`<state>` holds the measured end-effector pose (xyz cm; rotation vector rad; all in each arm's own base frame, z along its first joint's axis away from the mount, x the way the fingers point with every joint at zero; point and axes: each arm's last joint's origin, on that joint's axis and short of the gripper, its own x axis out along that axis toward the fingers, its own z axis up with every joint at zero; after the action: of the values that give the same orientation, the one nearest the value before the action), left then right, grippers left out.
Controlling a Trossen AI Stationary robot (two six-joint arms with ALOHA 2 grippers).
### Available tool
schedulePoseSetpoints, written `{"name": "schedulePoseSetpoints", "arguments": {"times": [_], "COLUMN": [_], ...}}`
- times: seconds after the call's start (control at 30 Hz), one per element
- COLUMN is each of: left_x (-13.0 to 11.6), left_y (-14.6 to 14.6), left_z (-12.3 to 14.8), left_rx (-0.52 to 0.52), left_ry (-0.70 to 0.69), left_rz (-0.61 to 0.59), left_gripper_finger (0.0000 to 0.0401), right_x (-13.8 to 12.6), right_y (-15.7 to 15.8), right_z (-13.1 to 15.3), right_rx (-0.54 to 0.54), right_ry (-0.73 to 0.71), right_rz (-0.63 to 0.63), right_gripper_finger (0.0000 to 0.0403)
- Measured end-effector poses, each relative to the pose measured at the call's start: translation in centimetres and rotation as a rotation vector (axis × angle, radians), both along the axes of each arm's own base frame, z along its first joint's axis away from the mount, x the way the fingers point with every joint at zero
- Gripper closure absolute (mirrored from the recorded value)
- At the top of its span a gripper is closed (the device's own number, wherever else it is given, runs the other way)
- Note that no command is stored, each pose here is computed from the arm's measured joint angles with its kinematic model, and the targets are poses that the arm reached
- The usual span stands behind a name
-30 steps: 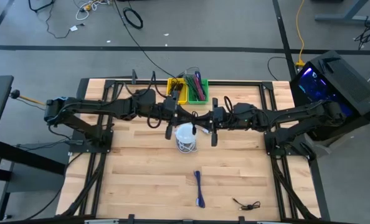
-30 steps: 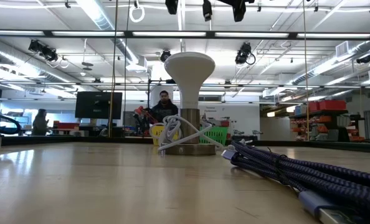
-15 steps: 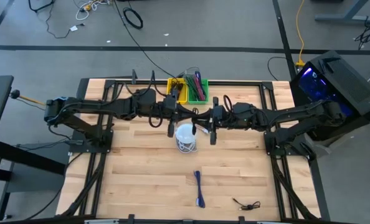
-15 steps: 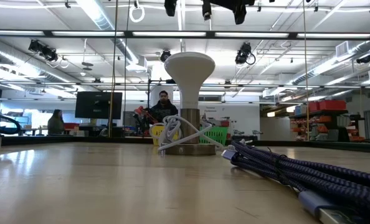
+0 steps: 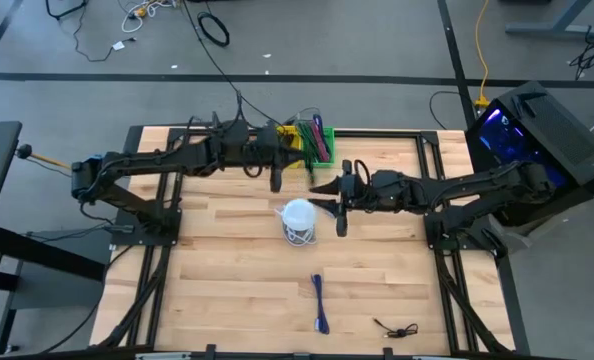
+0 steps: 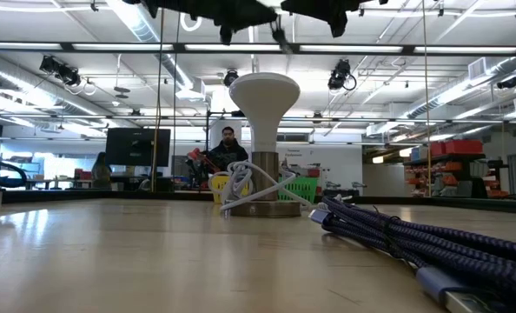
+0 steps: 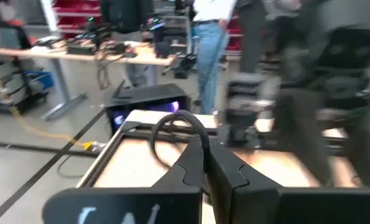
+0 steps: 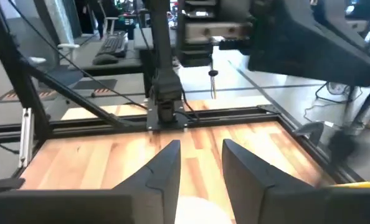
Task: Pick & Place USB Port
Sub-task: Put the black charger cable into the yellow bin
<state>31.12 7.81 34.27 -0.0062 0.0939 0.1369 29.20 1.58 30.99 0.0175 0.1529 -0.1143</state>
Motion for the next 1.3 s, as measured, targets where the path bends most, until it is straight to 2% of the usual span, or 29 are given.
{"name": "schedulePoseSetpoints", "arguments": {"times": [0.27, 0.6, 0.93, 1.07, 1.3], "left_x": [-1.1, -3.4, -3.0, -3.1, -3.4], "left_y": [3.2, 8.2, 13.6, 15.6, 18.1], "left_z": [-0.9, -2.5, -8.0, -10.2, -12.6], "left_rx": [-0.040, -0.102, -0.253, -0.332, -0.389], "left_ry": [0.089, 0.205, 0.323, 0.343, 0.327], "left_rz": [0.082, 0.251, 0.301, 0.316, 0.359], "left_gripper_finger": [0.0396, 0.0396, 0.0396, 0.0396, 0.0396], "right_x": [0.0, 0.0, -0.2, -0.2, 0.5], "right_y": [-0.1, 0.3, 1.9, 2.4, 3.1], "right_z": [0.0, 0.0, -0.1, -0.1, -1.2], "right_rx": [0.005, 0.022, 0.035, 0.034, 0.029], "right_ry": [-0.002, -0.003, 0.004, 0.006, 0.045], "right_rz": [-0.010, 0.025, 0.077, 0.093, 0.102], "right_gripper_finger": [0.0292, 0.0294, 0.0293, 0.0293, 0.0293]}}
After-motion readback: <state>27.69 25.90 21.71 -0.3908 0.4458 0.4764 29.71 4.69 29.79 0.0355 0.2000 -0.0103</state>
